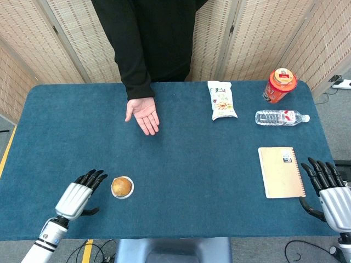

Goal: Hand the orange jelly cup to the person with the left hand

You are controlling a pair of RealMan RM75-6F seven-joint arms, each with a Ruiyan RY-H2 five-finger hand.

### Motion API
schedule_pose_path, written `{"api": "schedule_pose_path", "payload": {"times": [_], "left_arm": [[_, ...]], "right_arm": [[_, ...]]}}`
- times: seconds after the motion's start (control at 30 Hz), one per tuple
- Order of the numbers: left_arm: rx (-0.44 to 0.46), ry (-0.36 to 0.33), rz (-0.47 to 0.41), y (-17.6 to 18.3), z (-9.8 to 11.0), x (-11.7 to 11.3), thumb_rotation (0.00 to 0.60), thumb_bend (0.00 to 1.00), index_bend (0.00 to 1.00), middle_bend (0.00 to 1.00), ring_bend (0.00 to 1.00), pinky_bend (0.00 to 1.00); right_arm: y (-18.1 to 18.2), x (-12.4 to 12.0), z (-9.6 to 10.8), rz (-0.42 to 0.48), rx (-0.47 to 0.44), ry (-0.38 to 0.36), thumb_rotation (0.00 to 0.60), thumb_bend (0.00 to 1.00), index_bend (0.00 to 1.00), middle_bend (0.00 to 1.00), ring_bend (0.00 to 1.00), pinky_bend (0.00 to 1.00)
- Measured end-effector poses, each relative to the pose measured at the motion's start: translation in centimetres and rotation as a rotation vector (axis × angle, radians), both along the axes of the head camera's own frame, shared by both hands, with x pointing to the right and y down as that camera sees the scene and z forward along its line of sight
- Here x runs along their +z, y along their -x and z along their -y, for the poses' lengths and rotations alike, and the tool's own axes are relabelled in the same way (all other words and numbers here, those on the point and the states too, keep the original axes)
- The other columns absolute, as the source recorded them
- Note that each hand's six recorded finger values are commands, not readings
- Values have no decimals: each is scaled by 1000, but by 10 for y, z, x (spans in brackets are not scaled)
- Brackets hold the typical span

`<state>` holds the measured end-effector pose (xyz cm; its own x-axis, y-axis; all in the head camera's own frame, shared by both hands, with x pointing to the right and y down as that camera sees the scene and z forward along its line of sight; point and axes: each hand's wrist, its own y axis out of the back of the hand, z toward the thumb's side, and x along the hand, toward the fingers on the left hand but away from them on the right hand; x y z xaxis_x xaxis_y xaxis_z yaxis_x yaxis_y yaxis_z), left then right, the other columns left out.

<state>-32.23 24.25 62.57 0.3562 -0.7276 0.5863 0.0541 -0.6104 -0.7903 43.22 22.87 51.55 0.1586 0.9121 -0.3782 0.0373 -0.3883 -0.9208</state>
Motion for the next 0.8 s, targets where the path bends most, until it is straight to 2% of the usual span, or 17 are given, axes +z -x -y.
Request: {"api": "schedule_pose_path", "payload": {"times": [0.17, 0.43, 0.8], "left_arm": [[30, 40, -1, -13, 10, 22, 600, 189, 165, 197, 157, 291], [6, 101, 0, -16, 26, 58, 600, 189, 169, 215, 166, 292], [36, 131, -1, -36, 24, 68, 600, 189, 193, 219, 169, 314]], "right_arm": [[-1, 0, 0, -7, 3, -3, 600, 253, 0, 0, 0, 0], [-3, 5, 3, -23, 20, 6, 600, 254, 0, 0, 0, 0], [-2, 4, 3, -11, 17, 17, 600, 254, 0, 0, 0, 0]]}}
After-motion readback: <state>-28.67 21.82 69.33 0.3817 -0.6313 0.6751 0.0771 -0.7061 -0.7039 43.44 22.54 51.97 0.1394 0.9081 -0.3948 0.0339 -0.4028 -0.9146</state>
